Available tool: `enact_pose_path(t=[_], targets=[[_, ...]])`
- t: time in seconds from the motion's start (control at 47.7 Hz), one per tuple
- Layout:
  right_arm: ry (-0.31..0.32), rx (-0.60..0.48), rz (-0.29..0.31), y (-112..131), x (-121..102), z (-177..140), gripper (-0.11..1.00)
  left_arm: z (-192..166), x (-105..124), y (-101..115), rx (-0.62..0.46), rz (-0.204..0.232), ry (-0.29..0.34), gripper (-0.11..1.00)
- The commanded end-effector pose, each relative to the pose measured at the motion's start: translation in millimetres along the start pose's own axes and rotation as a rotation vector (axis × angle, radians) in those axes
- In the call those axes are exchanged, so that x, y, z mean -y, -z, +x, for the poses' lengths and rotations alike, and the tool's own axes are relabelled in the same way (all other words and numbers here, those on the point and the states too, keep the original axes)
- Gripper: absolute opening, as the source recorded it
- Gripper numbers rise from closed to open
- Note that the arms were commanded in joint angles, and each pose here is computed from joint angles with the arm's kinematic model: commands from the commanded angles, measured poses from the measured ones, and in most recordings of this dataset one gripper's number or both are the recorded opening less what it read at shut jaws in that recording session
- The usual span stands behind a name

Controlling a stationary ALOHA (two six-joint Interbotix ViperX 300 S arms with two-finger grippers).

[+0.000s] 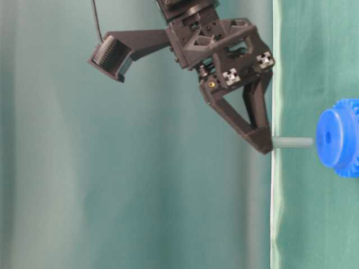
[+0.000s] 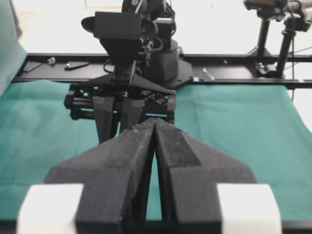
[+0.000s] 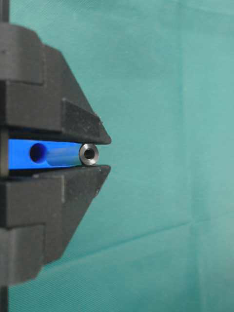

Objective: Insert the shaft placed at a random location into the center hole of the medium gear at another random location.
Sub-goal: 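Align and lower the shaft into the gear's center hole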

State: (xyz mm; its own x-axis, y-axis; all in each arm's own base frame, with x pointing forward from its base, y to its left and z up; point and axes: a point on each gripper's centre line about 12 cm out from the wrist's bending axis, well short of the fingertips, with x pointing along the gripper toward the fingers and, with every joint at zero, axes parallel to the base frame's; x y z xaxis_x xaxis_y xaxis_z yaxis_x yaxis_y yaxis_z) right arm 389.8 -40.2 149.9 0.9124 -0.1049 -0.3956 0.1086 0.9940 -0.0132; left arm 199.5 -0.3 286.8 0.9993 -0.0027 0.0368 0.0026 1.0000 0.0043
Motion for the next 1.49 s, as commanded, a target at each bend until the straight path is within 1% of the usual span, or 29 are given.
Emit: enact_pose_path(t=[0.0,0.126,0.399,0.525,0.734,1.007,1.238,1.469], targets=[[0.002,0.018,0.007,-8.1,-0.6,3.6,0.13,2.6,0.1,-8.7,0.021,0.001,0.001,0.00],[0.008,0.009,0.020,-4.1,0.0,5.8,0.13,2.9,0.1,-8.4,0.020,0.001,0.001,0.00],[0.007,0.006,0.020,-3.4,-0.6,6.1,0.13,2.9,0.1,-8.4,0.020,0.000,0.001,0.00],[0.006,0.012,0.021,-6.3,-0.6,4.4,0.13,2.6,0.1,-8.7,0.021,0.000,0.001,0.00],[0.006,0.043,0.022,-17.9,-0.5,-1.5,0.13,2.6,0.1,-8.7,0.021,0.000,0.001,0.00],[-0.002,0.049,0.019,-23.6,-3.5,-5.7,0.13,2.6,0.1,-8.7,0.021,0.000,0.001,0.00],[-0.005,0.036,0.020,-18.0,-5.2,-4.2,0.13,2.9,0.1,-8.4,0.020,0.000,0.001,0.00],[-0.007,-0.007,0.021,-1.7,-7.0,4.1,0.13,2.6,0.1,-8.9,0.023,0.001,0.001,0.00]])
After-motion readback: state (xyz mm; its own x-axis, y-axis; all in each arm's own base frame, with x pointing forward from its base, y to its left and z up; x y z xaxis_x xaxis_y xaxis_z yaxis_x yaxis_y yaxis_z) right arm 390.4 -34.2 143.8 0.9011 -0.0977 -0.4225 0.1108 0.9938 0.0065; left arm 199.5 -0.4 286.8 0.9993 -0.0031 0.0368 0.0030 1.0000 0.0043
